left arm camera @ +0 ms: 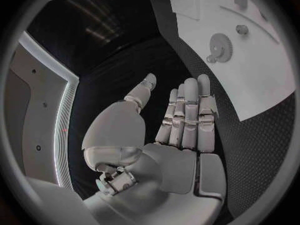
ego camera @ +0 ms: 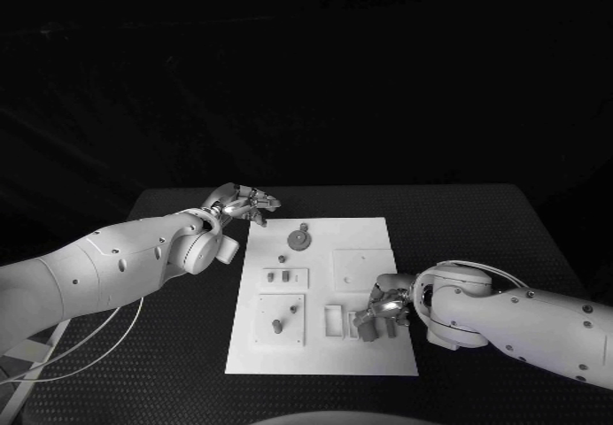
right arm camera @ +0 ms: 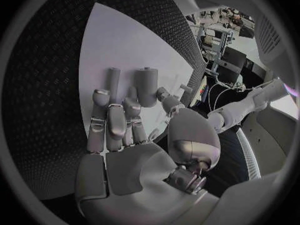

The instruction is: Assemble the parts on the task board

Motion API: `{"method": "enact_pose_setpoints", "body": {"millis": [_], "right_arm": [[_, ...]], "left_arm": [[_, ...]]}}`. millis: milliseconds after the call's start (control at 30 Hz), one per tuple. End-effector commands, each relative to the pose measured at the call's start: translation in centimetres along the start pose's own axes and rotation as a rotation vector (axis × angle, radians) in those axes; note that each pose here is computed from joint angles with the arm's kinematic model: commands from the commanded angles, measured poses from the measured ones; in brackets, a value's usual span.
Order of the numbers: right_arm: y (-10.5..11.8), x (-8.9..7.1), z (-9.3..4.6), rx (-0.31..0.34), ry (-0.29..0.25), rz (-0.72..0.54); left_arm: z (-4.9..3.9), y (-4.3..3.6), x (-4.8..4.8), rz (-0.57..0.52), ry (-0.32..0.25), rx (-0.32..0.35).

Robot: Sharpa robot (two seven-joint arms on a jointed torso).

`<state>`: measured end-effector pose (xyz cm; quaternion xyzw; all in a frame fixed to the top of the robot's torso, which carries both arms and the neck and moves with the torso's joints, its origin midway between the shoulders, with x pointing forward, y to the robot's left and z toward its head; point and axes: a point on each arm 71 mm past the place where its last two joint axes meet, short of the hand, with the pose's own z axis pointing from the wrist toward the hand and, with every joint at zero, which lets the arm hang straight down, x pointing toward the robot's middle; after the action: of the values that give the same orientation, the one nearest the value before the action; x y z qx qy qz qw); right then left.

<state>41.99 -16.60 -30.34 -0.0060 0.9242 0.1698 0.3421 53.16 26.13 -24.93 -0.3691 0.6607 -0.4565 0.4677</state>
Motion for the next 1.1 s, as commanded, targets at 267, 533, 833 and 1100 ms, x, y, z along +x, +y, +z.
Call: {"method": "enact_pose_setpoints", "body": {"millis": [267, 533, 833, 1100], "right_arm": [[-0.8, -1.2, -0.7, 0.018, 0.002, 0.185], [0.0, -2.5, -1.2, 0.008, 0.045, 0.372], [1.8, -2.1, -0.4, -0.009, 0.102, 0.325], [3.2, -1.2, 0.4, -0.023, 0.136, 0.283]], "left_arm": [[0.07, -0.17, 0.2, -0.012, 0.013, 0.011], [0.11, -0.17, 0.28, -0.013, 0.016, 0.01], [0.11, -0.2, 0.36, -0.015, 0.024, 0.011], [0.15, -0.25, 0.55, -0.017, 0.03, 0.009]]}}
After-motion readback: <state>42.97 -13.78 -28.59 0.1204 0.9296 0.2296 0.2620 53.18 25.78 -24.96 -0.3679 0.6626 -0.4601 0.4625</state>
